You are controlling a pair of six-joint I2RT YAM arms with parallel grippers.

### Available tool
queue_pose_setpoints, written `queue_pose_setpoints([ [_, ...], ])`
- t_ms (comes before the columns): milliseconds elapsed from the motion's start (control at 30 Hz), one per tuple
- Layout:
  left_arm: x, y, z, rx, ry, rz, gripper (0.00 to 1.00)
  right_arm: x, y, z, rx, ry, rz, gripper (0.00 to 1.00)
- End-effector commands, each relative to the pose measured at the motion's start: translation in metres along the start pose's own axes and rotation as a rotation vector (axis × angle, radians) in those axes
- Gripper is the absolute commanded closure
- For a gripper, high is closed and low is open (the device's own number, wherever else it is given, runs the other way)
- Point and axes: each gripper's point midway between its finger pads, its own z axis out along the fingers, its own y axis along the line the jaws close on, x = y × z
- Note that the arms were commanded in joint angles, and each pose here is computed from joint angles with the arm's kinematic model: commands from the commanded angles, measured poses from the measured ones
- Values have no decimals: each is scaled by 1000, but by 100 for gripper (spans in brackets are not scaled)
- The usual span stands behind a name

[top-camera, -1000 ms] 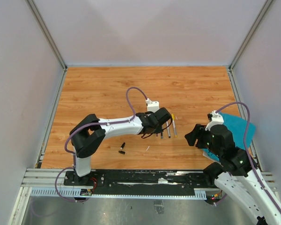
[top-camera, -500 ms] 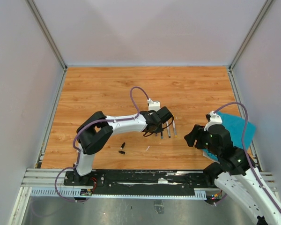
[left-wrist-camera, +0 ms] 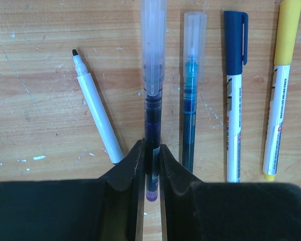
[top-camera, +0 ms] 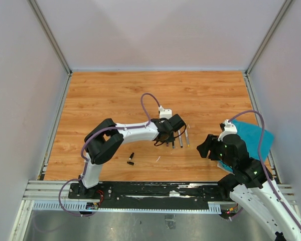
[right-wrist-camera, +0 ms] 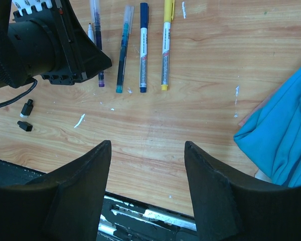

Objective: Insert the pens into the pen caps
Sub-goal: Place the pen at the center of the board.

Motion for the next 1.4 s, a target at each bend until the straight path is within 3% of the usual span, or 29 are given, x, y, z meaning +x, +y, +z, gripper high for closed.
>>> queue_pose_setpoints([
  [0, -1, 1, 4, -8, 2, -7, 81, 0, 0, 1, -8, -5, -5, 39],
  [233, 3, 5, 3, -6, 6, -23, 74, -1, 0, 0, -12, -16, -3, 39],
  [733, 1, 6, -4, 6, 5, -14, 73, 0, 0, 0, -15, -16, -2, 39],
  [1100, -70, -7, -76, 99, -185, 15, 69, -4, 2, -1, -20, -25, -5, 38],
  [1367, -76, 10, -118, 201, -245, 99, 67, 0, 22, 3, -125, 41, -85, 37],
])
